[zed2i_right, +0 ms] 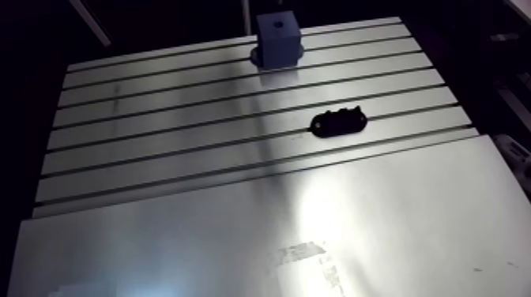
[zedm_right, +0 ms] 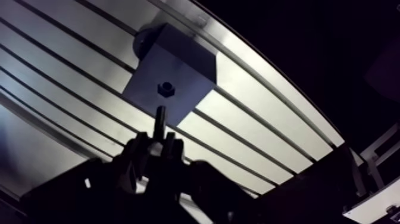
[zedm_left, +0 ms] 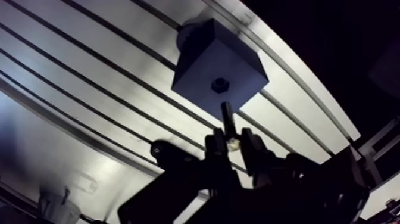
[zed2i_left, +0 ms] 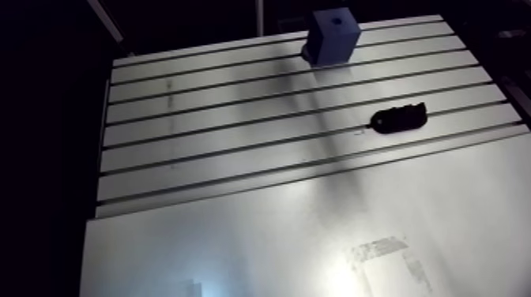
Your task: Pick up the M10 bolt and insert it into the hex recess until seated.
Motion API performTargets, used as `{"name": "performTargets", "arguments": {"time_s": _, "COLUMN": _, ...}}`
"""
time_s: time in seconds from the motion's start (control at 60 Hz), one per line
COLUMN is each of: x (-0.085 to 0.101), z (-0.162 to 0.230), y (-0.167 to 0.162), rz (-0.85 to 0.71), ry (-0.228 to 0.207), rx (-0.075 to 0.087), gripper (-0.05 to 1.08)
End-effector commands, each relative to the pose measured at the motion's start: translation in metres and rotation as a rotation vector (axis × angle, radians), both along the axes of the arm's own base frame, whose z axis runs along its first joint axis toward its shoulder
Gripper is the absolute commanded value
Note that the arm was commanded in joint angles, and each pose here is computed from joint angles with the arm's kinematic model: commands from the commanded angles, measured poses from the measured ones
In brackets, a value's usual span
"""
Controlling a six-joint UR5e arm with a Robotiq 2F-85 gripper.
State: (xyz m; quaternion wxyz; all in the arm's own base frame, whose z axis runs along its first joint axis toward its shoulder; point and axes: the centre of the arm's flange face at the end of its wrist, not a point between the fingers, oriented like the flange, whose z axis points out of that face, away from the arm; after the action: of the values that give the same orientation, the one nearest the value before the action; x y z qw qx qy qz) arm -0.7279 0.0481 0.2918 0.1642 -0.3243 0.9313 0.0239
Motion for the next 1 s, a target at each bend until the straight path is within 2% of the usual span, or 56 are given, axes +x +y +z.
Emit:
{"name": "performTargets", "arguments": {"time_s": 0.017, "x": -0.001, "z": -0.006, "y": -0.010, "rz": 0.021, "ry": -0.008, "rx": 0.006, "gripper": 0.78}}
{"name": "performTargets", "arguments": {"time_s": 0.35, "x": -0.002, "z": -0.018, "y": -0.011, "rz": 0.021, "ry": -0.018, "rx": 0.003, "gripper": 0.78}}
{"name": "performTargets", "arguments": {"time_s": 0.533, "x": -0.002, "z": -0.018, "y": -0.010, "rz": 0.023, "ry": -0.019, "rx": 0.003, "gripper": 0.84}}
{"name": "performTargets", "arguments": {"time_s": 0.6, "x": -0.001, "z": -0.019, "y": -0.009, "rz": 0.028, "ry": -0.024, "rx": 0.007, "gripper": 0.87}}
{"name": "performTargets", "arguments": {"time_s": 1.0, "x": -0.002, "z": -0.023, "y": -0.004, "rz": 0.023, "ry": -0.026, "rx": 0.011, "gripper": 0.87}}
